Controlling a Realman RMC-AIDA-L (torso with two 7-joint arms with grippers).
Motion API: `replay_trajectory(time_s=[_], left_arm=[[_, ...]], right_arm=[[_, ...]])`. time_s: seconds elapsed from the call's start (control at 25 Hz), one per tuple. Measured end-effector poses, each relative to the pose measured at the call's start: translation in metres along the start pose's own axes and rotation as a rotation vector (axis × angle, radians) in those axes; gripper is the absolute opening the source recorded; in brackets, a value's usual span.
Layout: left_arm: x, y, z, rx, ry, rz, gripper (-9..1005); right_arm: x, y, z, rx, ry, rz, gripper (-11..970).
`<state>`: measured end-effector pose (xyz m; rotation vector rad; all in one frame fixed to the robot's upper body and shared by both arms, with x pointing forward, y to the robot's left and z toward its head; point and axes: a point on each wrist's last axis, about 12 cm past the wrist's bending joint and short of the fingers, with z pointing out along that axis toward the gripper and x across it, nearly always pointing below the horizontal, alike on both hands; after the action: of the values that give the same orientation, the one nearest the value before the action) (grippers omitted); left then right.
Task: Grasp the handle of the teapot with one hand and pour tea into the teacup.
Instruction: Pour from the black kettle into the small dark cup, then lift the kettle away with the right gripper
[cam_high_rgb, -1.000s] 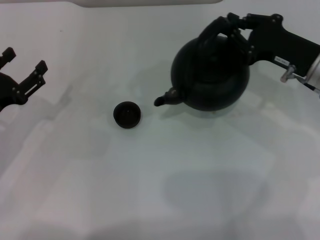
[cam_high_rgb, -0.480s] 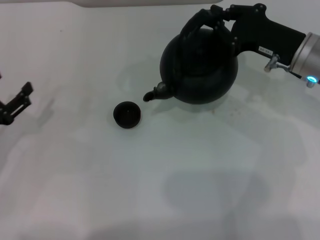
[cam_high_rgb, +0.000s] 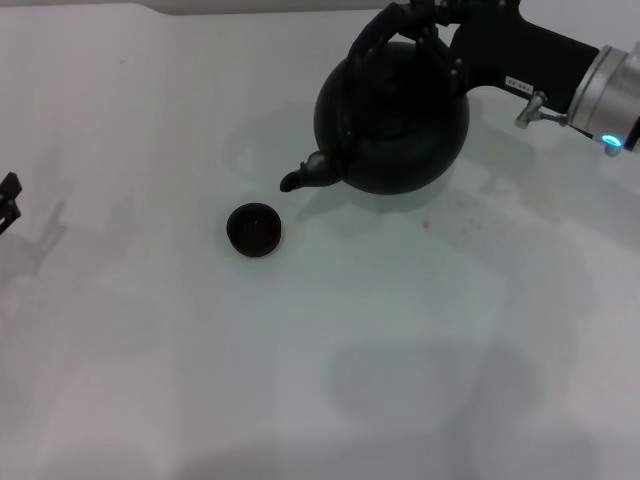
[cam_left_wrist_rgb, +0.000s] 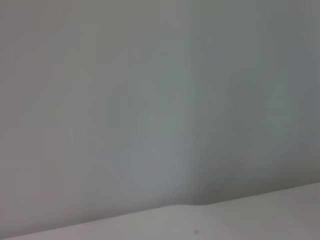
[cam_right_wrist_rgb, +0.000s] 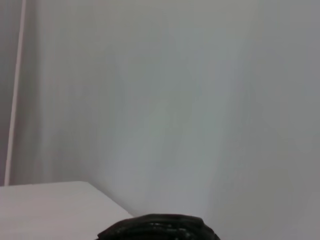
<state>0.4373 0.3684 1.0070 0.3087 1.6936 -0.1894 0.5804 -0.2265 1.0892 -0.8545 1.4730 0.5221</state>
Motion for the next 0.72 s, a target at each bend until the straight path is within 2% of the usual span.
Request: replay_trajectory(time_s=[0.72], left_arm=[[-0.002,-0.001,0.008,0.007,-0.002,0.006,835]], right_arm=[[-0.013,0.008,0.027,-0.040,0.029,-0.109,163]])
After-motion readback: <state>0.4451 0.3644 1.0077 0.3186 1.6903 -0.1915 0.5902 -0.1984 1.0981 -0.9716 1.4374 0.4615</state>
